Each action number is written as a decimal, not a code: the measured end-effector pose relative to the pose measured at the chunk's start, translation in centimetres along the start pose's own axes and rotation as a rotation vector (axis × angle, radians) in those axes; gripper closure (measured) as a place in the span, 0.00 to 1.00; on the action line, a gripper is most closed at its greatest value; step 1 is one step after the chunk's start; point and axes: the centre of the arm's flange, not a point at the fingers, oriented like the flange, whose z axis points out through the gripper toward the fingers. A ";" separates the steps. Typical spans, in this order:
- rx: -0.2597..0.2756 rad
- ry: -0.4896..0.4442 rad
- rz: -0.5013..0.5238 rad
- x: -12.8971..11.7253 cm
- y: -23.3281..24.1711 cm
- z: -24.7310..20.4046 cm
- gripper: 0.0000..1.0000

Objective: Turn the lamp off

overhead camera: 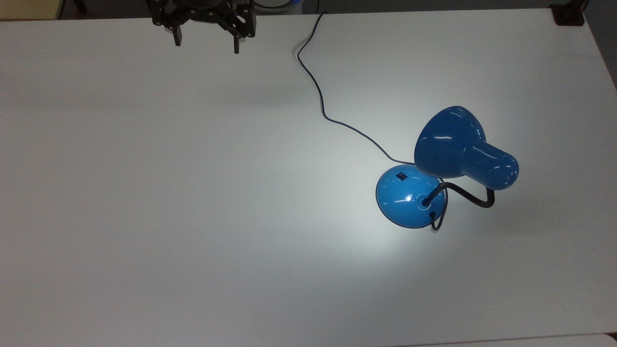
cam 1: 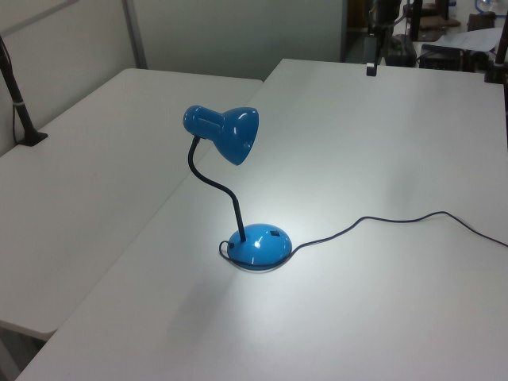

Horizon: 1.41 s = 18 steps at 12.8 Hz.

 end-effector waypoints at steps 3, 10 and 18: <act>0.000 0.000 0.000 0.0 0.0 0.0 0.00; 0.000 0.000 0.000 0.0 0.0 0.0 0.00; 0.000 -0.003 -0.001 0.0 -0.1 0.1 0.22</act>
